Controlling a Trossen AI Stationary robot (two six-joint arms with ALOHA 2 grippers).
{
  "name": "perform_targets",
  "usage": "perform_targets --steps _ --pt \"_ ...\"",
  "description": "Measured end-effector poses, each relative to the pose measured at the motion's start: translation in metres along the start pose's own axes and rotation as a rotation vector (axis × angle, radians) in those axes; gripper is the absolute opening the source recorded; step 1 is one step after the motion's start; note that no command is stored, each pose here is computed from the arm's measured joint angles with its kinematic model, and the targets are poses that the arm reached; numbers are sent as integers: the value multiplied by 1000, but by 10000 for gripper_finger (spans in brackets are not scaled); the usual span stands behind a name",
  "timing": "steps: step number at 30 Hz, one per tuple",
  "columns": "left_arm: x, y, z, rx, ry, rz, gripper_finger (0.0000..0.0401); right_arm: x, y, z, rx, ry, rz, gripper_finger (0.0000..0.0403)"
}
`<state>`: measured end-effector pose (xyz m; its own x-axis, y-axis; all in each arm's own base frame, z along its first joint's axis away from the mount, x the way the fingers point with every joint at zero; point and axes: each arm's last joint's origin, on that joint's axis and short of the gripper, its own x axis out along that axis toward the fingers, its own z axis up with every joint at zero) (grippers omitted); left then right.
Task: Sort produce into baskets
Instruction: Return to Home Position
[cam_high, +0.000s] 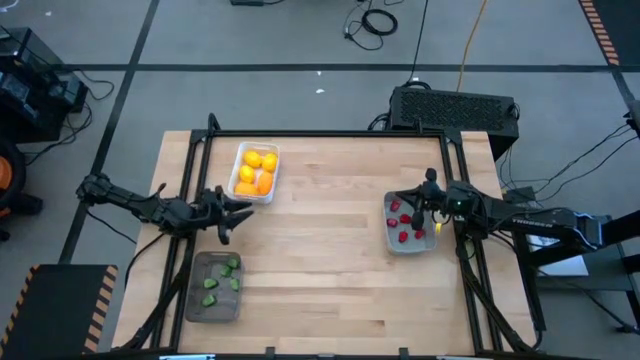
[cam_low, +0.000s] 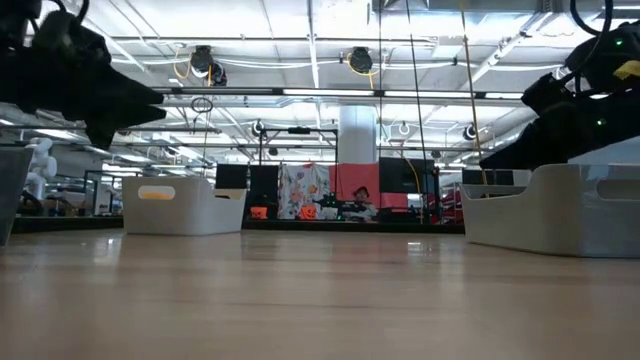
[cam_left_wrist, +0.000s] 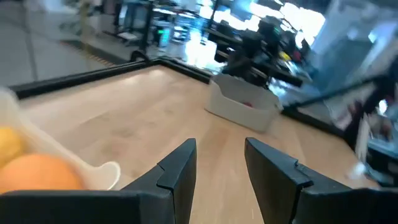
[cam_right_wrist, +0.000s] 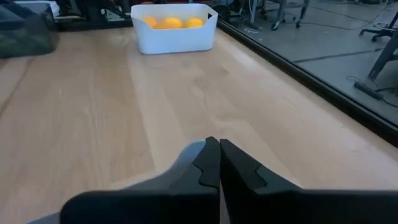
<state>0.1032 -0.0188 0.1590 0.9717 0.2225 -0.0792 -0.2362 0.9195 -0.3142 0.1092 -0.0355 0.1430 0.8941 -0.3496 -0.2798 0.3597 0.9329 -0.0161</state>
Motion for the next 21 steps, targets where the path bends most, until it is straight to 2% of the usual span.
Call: perform_targets --steps 2,4,9,21 --pt "0 1 0 -54 -17 41 144 0 0 0 6 -5 -2 0" --pt "0 2 1 -61 -30 74 144 0 0 1 12 -7 -2 0" --pt "0 2 0 112 -18 64 144 0 0 0 12 3 -8 0" --pt "0 2 0 120 -13 53 144 0 0 0 12 3 -7 0"
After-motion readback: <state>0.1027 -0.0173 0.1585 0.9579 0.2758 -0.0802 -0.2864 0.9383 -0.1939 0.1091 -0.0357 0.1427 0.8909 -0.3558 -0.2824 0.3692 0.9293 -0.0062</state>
